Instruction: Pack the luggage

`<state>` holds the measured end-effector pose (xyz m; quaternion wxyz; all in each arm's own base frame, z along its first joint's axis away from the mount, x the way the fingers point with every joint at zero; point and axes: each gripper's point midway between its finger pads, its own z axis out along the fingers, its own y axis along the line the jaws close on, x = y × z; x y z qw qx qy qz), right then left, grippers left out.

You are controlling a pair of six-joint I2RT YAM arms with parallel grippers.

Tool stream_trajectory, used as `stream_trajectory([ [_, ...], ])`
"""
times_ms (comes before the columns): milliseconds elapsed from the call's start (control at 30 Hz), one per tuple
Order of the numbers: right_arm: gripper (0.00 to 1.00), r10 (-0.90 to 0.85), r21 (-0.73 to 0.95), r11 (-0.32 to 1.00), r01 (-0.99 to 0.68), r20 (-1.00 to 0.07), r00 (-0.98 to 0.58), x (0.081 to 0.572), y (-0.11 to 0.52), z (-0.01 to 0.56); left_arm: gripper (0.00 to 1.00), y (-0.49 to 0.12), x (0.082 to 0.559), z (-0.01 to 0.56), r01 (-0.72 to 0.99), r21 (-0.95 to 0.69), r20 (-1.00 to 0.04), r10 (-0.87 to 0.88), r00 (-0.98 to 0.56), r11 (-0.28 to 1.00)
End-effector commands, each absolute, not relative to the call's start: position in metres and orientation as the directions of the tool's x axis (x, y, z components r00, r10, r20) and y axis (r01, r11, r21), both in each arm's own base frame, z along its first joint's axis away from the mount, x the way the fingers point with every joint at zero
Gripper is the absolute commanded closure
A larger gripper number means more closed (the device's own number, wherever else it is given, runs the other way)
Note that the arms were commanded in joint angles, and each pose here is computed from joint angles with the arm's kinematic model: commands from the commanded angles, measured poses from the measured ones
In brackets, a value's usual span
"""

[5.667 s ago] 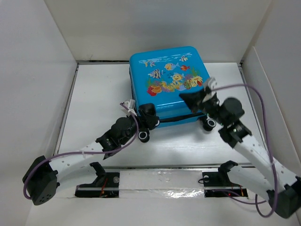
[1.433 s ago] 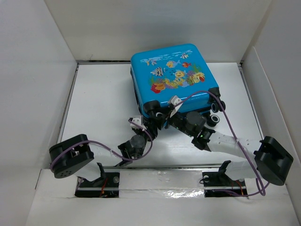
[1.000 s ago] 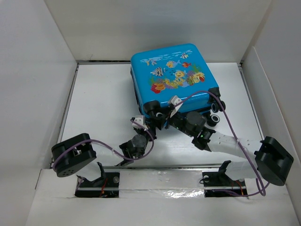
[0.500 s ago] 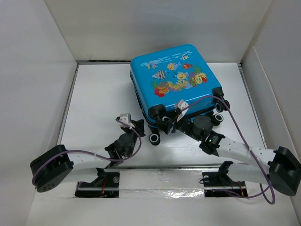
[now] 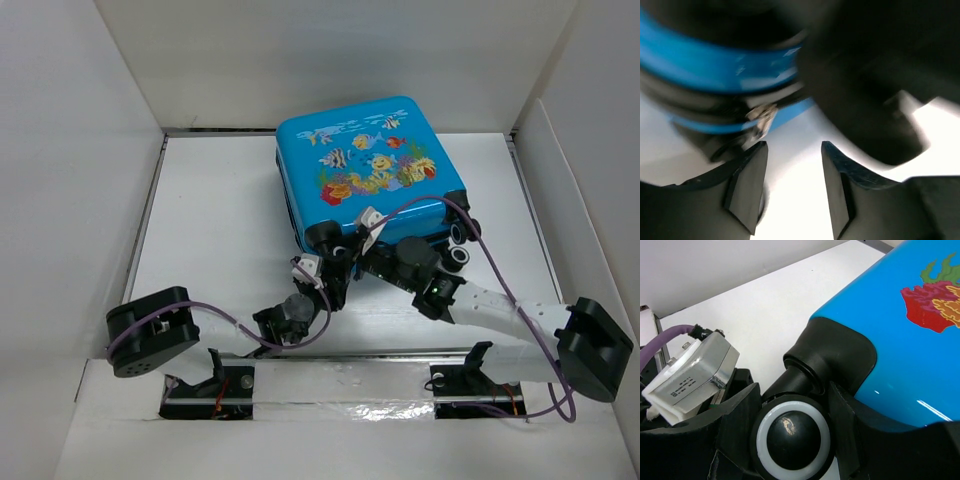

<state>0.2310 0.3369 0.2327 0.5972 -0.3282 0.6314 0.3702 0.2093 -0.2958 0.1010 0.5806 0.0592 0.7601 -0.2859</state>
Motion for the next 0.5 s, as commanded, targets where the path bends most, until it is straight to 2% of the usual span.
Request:
stream_trajectory([
  [0, 1.0, 0.196, 0.043, 0.422, -0.906, -0.98, 0.045, 0.218, 0.36, 0.31, 0.56, -0.31, 0.222, 0.138, 0.419, -0.421, -0.906, -0.345, -0.246, 0.805],
  [67, 1.0, 0.202, 0.04, 0.401, -0.915, -0.978, 0.046, 0.213, 0.365, 0.315, 0.56, -0.309, 0.228, 0.141, 0.386, -0.42, -0.907, -0.357, -0.225, 0.822],
  [133, 1.0, 0.199, 0.04, 0.383, -0.923, -0.979, 0.04, 0.207, 0.37, 0.315, 0.61, -0.301, 0.237, 0.141, 0.31, -0.424, -0.904, -0.379, -0.197, 0.851],
  [367, 1.0, 0.199, 0.042, 0.357, -0.933, -0.979, 0.032, 0.194, 0.372, 0.317, 0.71, -0.279, 0.252, 0.145, 0.167, -0.376, -0.926, -0.361, -0.115, 0.911],
  [400, 1.0, 0.195, 0.044, 0.361, -0.932, -0.98, 0.029, 0.194, 0.371, 0.314, 0.78, -0.276, 0.253, 0.147, 0.157, -0.373, -0.927, -0.36, -0.106, 0.914],
  [467, 1.0, 0.195, 0.049, 0.37, -0.928, -0.98, 0.026, 0.195, 0.368, 0.312, 0.85, -0.273, 0.253, 0.148, 0.15, -0.369, -0.929, -0.357, -0.101, 0.917],
])
